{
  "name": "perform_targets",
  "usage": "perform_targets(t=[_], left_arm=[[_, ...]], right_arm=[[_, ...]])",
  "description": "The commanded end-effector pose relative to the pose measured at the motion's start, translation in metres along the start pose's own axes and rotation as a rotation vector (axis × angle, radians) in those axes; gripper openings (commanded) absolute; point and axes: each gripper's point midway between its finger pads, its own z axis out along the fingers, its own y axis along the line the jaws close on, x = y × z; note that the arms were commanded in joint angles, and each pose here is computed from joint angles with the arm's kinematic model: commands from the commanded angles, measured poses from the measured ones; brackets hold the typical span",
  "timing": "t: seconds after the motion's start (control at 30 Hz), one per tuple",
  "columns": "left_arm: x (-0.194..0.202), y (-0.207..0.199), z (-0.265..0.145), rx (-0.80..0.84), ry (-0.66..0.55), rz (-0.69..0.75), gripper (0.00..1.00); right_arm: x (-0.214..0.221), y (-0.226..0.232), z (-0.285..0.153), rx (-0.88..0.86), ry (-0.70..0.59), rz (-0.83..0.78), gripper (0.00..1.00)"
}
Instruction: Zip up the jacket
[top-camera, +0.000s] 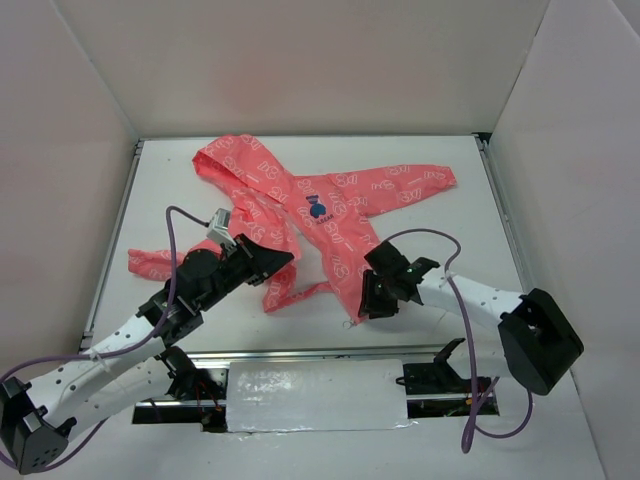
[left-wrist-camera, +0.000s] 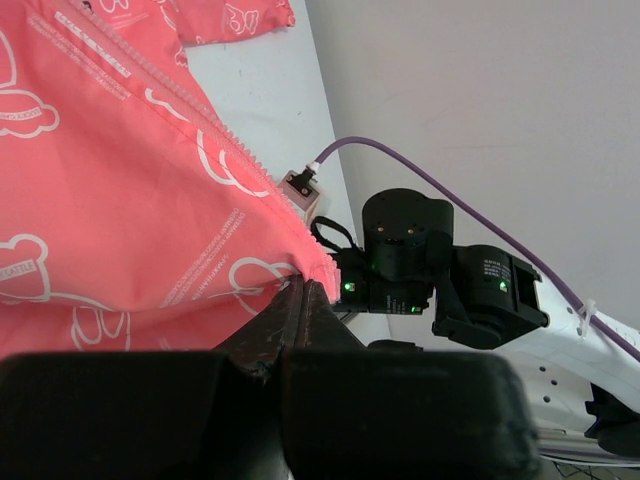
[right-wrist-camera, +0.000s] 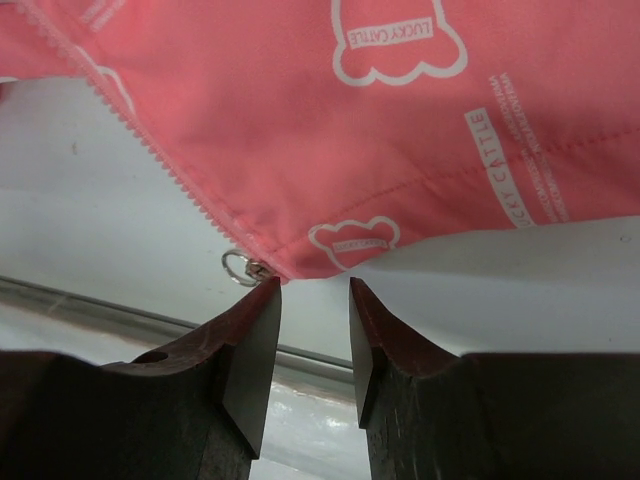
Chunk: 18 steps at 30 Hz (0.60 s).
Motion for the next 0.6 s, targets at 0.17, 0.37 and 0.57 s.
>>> perform_targets(t=[0.17,0.37,0.57], left_arm=[[-0.0029,-0.0079,0.0001,0.040,-0.012,0.010,0.00],[-0.0009,-0.0044,-0.0010,0.039,-0.011,0.003,0.00],[-0.0004,-0.0035,-0.0016,0.035,-0.009,0.003,0.00]], right_arm=[[-0.0106,0.0084,0.0079,0.047,-0.038,-0.077,0.41],[-0.0135,0.0136,0.0055,0.086,-0.063,-0.118,0.41],[-0.0177,0.0093,0.0090,0.133,-0.070,-0.134,0.43]])
